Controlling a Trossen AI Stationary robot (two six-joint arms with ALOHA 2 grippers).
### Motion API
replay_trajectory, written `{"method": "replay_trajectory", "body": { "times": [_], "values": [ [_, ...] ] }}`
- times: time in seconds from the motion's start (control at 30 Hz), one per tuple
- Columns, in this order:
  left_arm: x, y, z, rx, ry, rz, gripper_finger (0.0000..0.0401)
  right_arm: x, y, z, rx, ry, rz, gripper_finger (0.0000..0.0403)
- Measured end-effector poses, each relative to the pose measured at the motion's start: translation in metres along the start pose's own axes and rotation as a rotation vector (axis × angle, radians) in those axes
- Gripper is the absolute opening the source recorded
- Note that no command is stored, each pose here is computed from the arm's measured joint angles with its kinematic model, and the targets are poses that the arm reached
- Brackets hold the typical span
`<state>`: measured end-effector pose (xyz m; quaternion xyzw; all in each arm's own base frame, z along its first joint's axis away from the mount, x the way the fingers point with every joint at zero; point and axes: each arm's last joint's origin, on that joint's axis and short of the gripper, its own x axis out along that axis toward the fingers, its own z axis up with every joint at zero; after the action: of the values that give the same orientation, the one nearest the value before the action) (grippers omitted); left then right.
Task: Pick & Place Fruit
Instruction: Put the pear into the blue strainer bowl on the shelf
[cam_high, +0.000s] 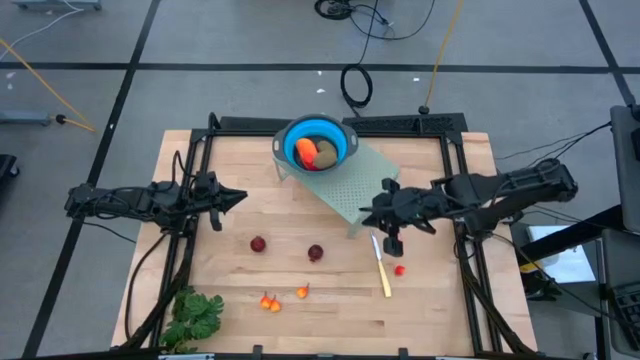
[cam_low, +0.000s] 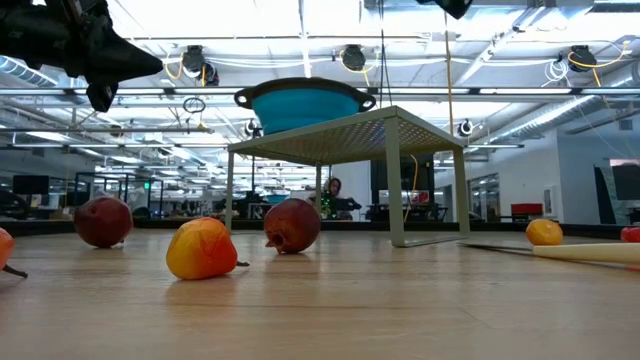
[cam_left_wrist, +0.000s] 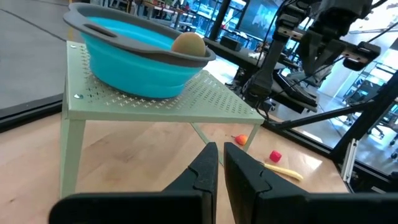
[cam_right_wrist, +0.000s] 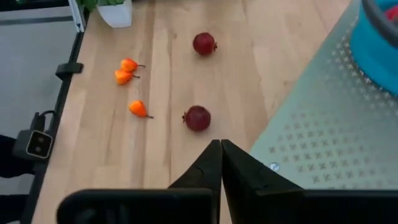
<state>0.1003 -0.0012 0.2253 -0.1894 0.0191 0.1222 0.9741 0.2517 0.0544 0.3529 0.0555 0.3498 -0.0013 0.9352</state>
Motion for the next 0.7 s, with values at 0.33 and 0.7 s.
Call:
{"method": "replay_trajectory", "body": {
  "times": [0.33,0.7],
  "values": [
    [0.0,0.0,0.0,0.003,0.0,0.0,0.0026,-0.002,0.012,-0.007,0.179,0.018,-0.044,0.0001],
    [0.0,-0.001,0.0,0.014,0.011,-0.027,0.0026,-0.004,0.008,-0.019,0.431,0.126,-0.105,0.0]
  ]
}}
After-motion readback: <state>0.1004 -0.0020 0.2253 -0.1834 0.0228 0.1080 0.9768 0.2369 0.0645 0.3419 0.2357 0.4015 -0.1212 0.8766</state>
